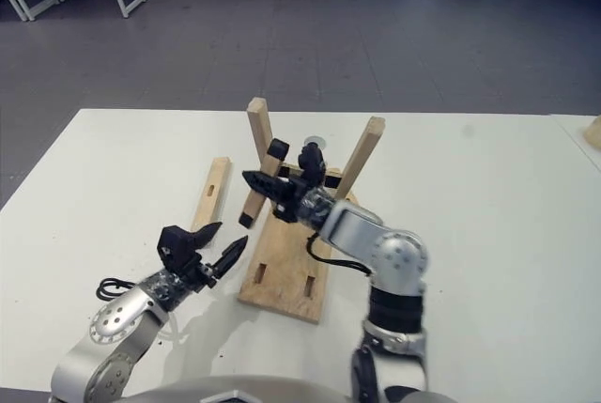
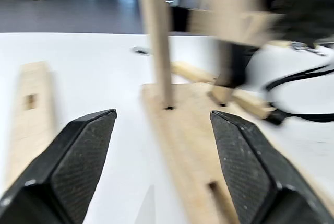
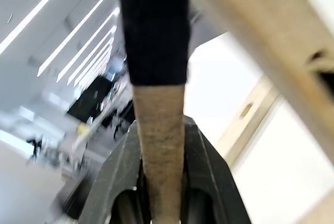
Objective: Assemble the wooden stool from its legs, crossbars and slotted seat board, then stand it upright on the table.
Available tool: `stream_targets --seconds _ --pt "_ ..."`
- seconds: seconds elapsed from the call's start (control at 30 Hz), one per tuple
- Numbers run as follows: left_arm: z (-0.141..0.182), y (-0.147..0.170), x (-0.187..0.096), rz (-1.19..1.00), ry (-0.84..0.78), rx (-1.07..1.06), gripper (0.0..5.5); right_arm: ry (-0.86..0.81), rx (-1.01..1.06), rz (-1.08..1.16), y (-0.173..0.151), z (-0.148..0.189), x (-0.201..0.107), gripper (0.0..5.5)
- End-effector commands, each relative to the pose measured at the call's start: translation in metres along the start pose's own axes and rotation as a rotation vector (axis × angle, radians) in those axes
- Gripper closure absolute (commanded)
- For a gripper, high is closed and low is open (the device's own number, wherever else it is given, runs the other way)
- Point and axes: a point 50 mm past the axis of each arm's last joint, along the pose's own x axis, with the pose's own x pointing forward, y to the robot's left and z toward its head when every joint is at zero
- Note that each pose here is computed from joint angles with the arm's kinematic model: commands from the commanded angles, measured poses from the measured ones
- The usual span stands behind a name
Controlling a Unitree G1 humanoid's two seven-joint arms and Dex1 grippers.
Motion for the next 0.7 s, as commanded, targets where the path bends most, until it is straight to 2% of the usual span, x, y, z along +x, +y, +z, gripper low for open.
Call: stream_targets --seconds 0.03,0.1,0.17,0.3,0.37,0.43,0.6,0.7 --pt "0.004 0.012 0.003 0.088 -0.011 0.006 2.21 0.208 -0.129 0.008 0.007 -0.011 -0.057 5.10" --pt "0.003 0.010 0.006 0.086 -0.009 0.007 2.21 0.296 -0.183 -0.005 0.007 -0.007 -0.081 5.10" --pt "0.002 0.008 0.008 0.076 -0.003 0.003 2.21 0.314 -0.241 -0.080 -0.003 0.001 -0.093 5.10" --pt "-0.002 0.006 0.020 0.046 0.037 0.031 2.21 0.123 -0.463 -0.518 -0.055 0.031 -0.091 5.10" --pt "-0.005 0.007 0.024 0.062 0.058 0.036 2.21 -0.001 -0.554 -0.678 -0.071 0.045 -0.085 5.10" --pt "-0.007 0.008 0.026 0.069 0.069 0.033 2.21 -0.070 -0.601 -0.745 -0.080 0.050 -0.078 5.10" --pt "-0.010 0.005 0.031 0.079 0.073 0.023 2.21 -0.139 -0.620 -0.691 -0.093 0.051 -0.032 5.10" --pt "-0.010 0.006 0.032 0.086 0.077 0.025 2.21 -0.162 -0.605 -0.667 -0.101 0.049 -0.018 5.10"
